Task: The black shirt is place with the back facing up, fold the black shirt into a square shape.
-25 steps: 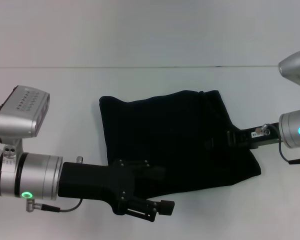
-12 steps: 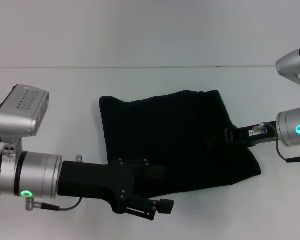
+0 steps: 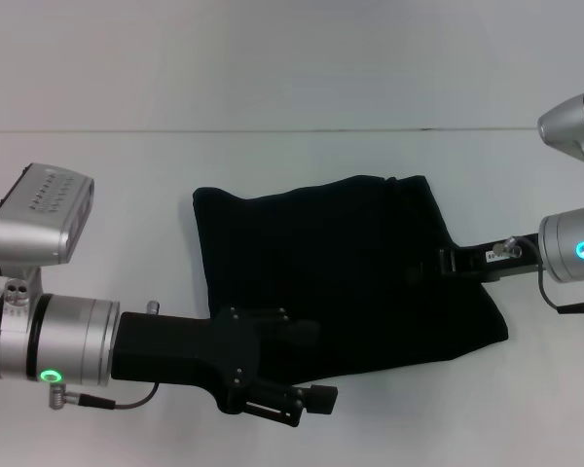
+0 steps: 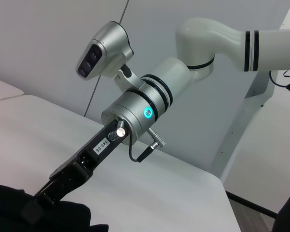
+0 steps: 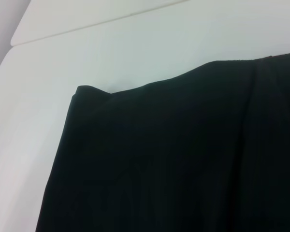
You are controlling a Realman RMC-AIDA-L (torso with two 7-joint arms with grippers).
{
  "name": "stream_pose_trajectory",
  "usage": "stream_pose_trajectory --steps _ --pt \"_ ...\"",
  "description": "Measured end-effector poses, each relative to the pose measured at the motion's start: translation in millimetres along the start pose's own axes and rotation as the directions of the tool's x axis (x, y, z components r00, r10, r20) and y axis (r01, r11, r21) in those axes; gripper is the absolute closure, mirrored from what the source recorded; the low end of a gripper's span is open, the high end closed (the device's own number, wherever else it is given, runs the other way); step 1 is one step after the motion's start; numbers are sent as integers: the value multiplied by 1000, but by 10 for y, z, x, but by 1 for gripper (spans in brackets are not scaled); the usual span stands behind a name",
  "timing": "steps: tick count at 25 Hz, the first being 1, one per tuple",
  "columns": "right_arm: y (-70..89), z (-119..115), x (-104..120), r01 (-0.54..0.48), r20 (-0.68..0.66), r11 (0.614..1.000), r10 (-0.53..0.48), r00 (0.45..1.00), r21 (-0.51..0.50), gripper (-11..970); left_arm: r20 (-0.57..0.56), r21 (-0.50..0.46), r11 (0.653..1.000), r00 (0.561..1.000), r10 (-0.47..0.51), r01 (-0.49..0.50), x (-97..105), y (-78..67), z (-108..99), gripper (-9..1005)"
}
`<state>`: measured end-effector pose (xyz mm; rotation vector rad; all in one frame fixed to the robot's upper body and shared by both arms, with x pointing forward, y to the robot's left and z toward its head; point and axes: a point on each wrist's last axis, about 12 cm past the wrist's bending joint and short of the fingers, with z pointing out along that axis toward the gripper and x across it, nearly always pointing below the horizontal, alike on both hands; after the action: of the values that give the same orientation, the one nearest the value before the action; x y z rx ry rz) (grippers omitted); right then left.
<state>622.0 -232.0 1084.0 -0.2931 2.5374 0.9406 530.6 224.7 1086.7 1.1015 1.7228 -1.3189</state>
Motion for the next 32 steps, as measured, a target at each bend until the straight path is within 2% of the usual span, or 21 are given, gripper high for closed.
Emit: stream_pose_trajectory --steps 5,9,15,32 --pt "12 -37 -7 23 16 999 -22 1000 -32 935 2 0 1000 1000 0 0 -1 -1 4 47" --pt "72 -120 -52 67 52 993 -62 997 -93 935 3 1 1000 1000 -1 1 -1 -2 6 47" --pt "145 -245 -151 115 90 985 -105 990 -126 935 9 -2 1000 1000 -2 2 -4 -1 -7 47" --pt "310 -574 -450 220 176 964 -193 965 -148 936 16 -15 1000 1000 -18 19 -16 13 -39 47"
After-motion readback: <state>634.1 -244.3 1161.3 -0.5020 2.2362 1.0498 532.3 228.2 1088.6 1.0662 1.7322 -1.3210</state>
